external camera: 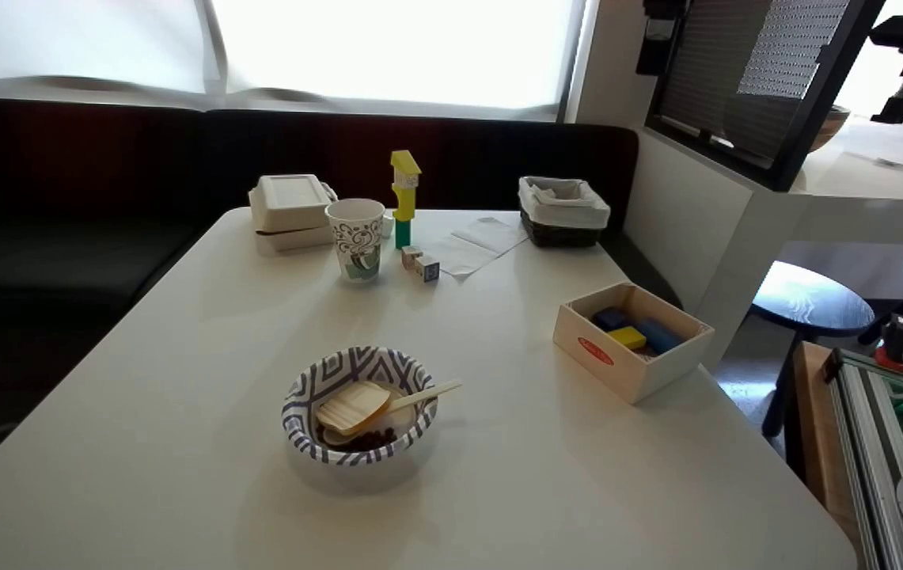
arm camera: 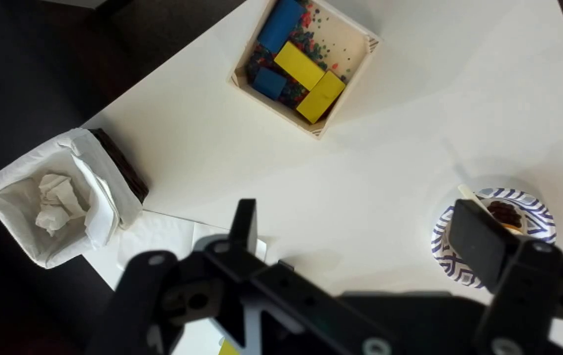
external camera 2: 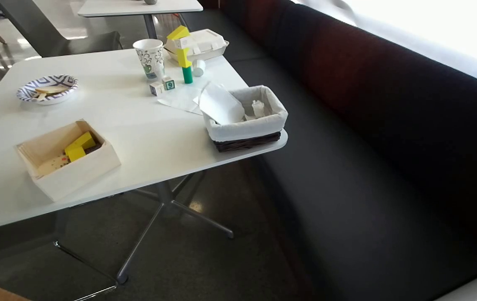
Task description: Put the cloth in the basket
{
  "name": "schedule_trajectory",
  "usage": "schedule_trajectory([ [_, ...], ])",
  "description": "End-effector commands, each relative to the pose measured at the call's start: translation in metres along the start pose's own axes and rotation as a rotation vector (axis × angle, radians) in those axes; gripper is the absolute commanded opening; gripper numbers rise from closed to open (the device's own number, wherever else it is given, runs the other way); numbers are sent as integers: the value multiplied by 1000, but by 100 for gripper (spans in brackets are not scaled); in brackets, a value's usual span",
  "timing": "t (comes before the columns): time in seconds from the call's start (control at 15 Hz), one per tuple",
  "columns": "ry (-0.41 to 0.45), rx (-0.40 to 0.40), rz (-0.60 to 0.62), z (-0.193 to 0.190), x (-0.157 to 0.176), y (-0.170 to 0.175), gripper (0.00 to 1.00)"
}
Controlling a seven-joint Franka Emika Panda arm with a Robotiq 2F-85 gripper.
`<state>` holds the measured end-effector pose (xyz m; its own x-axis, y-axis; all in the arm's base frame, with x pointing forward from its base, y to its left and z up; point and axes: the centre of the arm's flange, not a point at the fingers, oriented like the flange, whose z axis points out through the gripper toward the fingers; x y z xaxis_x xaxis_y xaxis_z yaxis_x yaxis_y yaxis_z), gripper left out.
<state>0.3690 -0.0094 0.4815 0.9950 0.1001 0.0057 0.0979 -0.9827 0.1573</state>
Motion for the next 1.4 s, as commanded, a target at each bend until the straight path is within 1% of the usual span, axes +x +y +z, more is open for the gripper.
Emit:
schedule_trajectory([
  [0.0, 0, 0, 0, 0, 0, 0, 100],
  [0.4, 0, 0, 0, 0, 0, 0, 100],
  [0.53, 21, -10, -13, 11, 19, 5, 100],
  [0.6, 18, -3, -42, 17, 30, 9, 100],
  [0.73, 32, -13, -112, 30, 51, 23, 100],
  [0.87, 25, -9, -178, 50, 74, 45, 100],
  [0.93, 26, -7, -192, 61, 86, 58, 100],
  [1.0, 47, -12, -207, 70, 96, 70, 100],
  [1.07, 67, -2, -179, 81, 108, 81, 100],
  [1.13, 79, 18, -176, 90, 118, 91, 100],
  [1.27, 123, 43, -125, 109, 137, 106, 100],
  [1.33, 130, 61, -88, 121, 146, 110, 100],
])
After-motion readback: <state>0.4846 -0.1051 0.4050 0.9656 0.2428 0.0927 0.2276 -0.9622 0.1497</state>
